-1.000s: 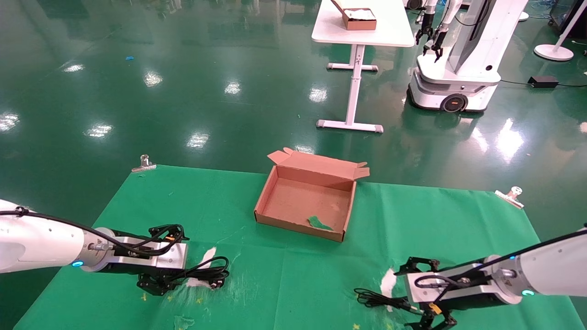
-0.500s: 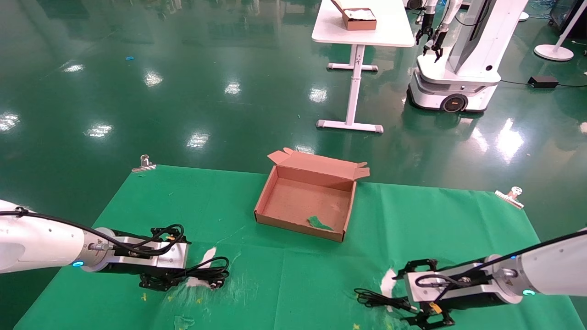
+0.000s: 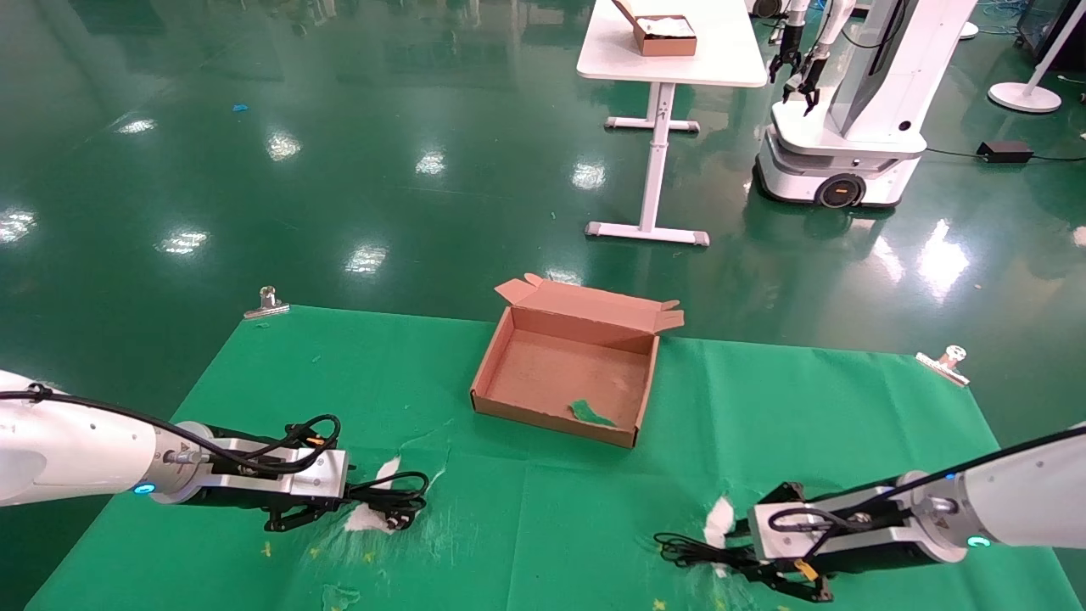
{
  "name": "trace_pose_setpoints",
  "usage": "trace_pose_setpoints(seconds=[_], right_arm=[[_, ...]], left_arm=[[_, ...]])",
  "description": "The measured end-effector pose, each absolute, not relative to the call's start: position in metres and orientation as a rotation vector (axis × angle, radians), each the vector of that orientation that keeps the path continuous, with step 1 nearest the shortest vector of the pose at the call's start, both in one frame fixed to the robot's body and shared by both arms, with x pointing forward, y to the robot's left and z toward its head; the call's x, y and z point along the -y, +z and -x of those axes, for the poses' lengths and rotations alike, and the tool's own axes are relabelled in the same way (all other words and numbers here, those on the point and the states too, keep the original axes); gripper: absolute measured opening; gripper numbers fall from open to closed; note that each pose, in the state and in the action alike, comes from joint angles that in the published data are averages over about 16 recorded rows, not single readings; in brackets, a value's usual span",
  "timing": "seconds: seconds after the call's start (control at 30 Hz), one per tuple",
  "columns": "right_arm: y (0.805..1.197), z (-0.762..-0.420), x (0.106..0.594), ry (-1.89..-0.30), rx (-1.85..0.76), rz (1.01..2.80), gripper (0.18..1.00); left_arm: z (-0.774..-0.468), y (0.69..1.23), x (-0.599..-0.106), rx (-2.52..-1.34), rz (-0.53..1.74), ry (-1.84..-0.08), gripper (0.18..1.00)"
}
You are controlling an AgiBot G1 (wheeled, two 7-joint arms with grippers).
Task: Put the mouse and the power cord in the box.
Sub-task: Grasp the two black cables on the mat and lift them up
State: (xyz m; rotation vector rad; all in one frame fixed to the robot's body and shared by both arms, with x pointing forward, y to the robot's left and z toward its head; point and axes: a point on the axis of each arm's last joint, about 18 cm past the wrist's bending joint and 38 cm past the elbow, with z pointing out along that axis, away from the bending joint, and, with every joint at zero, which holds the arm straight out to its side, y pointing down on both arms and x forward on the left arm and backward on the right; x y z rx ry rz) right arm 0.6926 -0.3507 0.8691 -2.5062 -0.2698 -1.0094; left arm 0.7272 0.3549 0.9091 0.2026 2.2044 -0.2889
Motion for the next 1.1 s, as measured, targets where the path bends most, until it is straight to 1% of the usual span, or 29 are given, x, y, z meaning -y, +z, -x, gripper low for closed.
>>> trace_pose_setpoints(seconds=[0.13, 0.2, 0.33, 0.4, 0.53, 0.6, 0.73, 0.83, 0.97, 1.1], right_arm=[[0.869, -0.693, 0.351, -1.009, 0.27, 2.506, 0.416], [0.869, -0.693, 0.351, -1.009, 0.27, 2.506, 0.373], [0.869, -0.692, 0.351, -1.009, 0.269, 2.504, 0.32], [0.87, -0.692, 0.352, -1.01, 0.261, 2.497, 0.293], [0.877, -0.689, 0.357, -1.018, 0.233, 2.465, 0.269], [0.883, -0.687, 0.362, -1.027, 0.208, 2.437, 0.257], [0.903, -0.679, 0.377, -1.064, 0.131, 2.345, 0.247], [0.928, -0.671, 0.392, -1.11, 0.073, 2.248, 0.244], [0.968, -0.66, 0.408, -1.184, 0.026, 2.114, 0.244], [1.009, -0.656, 0.406, -1.243, 0.021, 1.989, 0.243]], left_arm=[[-0.727, 0.909, -0.355, -2.204, -0.202, -0.289, 0.434], [-0.727, 0.909, -0.355, -2.204, -0.203, -0.29, 0.404], [-0.727, 0.909, -0.355, -2.205, -0.199, -0.294, 0.335], [-0.726, 0.91, -0.356, -2.207, -0.192, -0.303, 0.316], [-0.722, 0.917, -0.358, -2.205, -0.163, -0.343, 0.279], [-0.719, 0.925, -0.36, -2.2, -0.135, -0.381, 0.274], [-0.711, 0.953, -0.364, -2.165, -0.029, -0.517, 0.263], [-0.703, 0.985, -0.366, -2.113, 0.065, -0.649, 0.26], [-0.692, 1.036, -0.363, -2.011, 0.174, -0.837, 0.254], [-0.684, 1.089, -0.352, -1.894, 0.252, -1.01, 0.247]])
